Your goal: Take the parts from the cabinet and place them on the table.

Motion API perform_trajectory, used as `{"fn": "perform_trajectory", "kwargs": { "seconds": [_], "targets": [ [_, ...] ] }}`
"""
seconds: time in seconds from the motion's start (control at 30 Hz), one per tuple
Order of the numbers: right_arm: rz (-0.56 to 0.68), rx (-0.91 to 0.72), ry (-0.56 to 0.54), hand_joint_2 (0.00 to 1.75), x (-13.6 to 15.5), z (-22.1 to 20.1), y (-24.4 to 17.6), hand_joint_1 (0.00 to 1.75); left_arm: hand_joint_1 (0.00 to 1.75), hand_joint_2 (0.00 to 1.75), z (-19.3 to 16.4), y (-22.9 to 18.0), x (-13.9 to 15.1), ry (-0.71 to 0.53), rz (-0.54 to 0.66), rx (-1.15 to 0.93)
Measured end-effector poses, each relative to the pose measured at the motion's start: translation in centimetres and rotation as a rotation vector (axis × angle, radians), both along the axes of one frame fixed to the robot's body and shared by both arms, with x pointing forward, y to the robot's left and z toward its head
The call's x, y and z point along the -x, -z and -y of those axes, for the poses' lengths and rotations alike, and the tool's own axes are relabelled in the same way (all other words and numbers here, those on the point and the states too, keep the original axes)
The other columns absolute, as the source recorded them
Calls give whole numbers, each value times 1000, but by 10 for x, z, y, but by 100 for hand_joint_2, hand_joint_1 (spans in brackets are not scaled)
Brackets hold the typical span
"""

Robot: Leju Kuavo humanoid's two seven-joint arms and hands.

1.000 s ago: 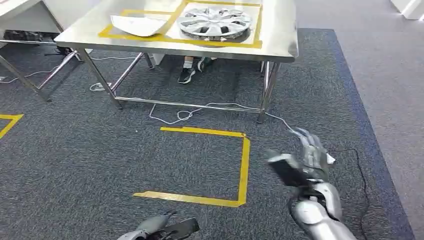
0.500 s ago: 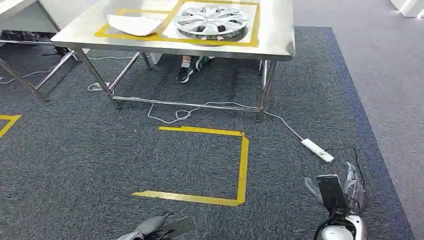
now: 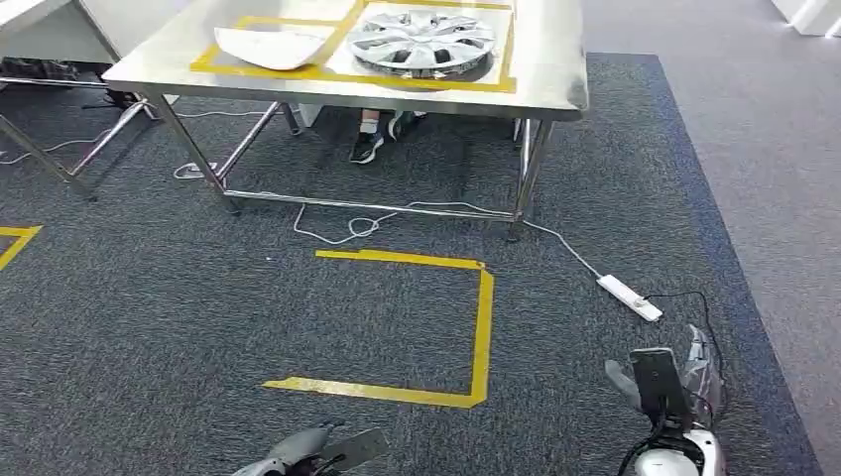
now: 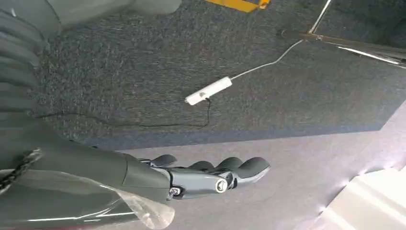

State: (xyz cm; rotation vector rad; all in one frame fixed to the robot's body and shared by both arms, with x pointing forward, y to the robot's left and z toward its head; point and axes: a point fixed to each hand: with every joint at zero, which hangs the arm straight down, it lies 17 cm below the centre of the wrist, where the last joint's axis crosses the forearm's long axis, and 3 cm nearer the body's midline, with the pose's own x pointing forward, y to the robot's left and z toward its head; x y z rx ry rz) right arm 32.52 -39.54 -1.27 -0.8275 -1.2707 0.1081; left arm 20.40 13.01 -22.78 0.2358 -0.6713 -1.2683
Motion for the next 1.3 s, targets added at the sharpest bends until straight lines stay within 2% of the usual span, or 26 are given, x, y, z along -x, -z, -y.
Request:
{"fn": "perform_trajectory", "kwargs": {
  "seconds": [1.3],
  "targets": [
    [-3, -3, 1, 175, 1, 0, 1, 0, 0, 175, 0, 0, 0, 0, 0, 0]
  ]
}}
